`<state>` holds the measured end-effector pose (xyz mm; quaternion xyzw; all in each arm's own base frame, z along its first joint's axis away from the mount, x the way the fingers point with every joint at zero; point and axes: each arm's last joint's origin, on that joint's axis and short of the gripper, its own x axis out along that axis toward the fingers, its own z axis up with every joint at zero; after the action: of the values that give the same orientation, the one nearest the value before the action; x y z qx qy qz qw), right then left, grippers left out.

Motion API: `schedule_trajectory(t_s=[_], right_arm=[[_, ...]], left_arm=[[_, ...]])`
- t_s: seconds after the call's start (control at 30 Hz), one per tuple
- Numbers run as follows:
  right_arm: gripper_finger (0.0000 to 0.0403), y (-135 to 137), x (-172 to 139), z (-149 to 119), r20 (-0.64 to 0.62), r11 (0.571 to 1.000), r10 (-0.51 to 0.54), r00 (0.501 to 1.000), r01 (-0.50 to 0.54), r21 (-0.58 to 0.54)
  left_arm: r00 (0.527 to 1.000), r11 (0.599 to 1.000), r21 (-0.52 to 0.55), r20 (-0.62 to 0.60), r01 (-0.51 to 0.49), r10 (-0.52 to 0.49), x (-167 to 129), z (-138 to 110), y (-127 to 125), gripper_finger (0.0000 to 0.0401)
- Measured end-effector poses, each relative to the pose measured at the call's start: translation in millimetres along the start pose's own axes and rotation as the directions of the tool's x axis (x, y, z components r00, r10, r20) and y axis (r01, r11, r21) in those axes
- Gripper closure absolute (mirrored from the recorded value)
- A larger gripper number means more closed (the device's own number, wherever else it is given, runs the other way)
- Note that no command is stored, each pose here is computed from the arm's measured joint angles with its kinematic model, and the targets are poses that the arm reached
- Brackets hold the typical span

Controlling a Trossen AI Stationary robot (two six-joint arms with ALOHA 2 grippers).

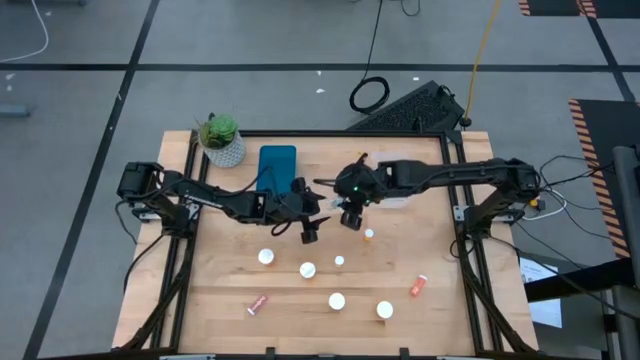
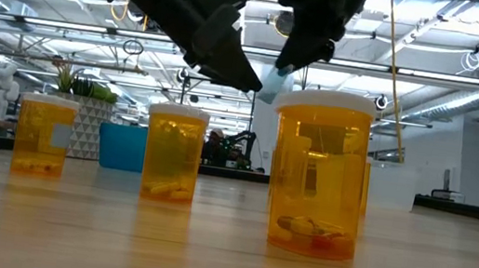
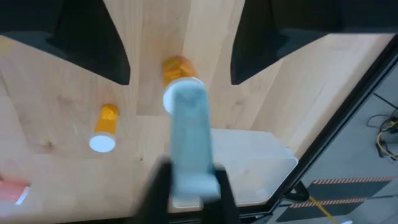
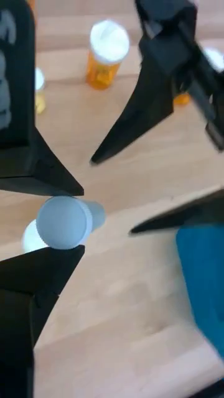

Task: Pick and place medicine bottles into bin by pill shape (circle, oval)
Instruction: Put the small blue pill bottle into the transparent bin

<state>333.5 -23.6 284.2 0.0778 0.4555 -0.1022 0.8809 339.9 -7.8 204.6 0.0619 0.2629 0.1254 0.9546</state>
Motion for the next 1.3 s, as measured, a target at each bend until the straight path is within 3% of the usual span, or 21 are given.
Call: schedule_trajectory(t_s=[0.37, 0.57, 0.8, 1.0, 1.3], right_arm=[[0.0284, -48.2, -29.9, -12.1, -0.11, 0.993, -0.09, 0.99, 0.097, 0.065], [0.0285, -88.6, -33.5, -21.9, -0.22, 0.984, -0.148, 0.964, 0.166, 0.068], [0.0284, -136.9, -40.6, -32.4, -0.278, 0.966, -0.199, 0.94, 0.236, 0.106], [0.0284, -165.3, -33.5, -54.9, -0.338, 0.952, -0.18, 0.924, 0.249, 0.175], [0.0284, -181.0, -3.6, -91.9, -0.362, 0.943, -0.171, 0.916, 0.259, 0.209]], left_arm=[[1.0, 1.0, -0.013, -0.012, -0.004, 0.004, 0.8, -1.2, 2.6, 0.0127], [0.998, 0.998, -0.011, 0.0, 0.063, -0.063, 0.8, -0.1, 0.9, 0.0126], [0.997, 0.997, 0.02, 0.01, 0.074, -0.074, 0.9, 0.8, 0.9, 0.0127], [0.995, 0.995, 0.025, -0.013, 0.1, -0.1, 0.8, -1.5, 0.1, 0.0128], [0.993, 0.992, 0.038, 0.018, 0.117, -0.118, 0.8, 1.5, -0.3, 0.0128]])
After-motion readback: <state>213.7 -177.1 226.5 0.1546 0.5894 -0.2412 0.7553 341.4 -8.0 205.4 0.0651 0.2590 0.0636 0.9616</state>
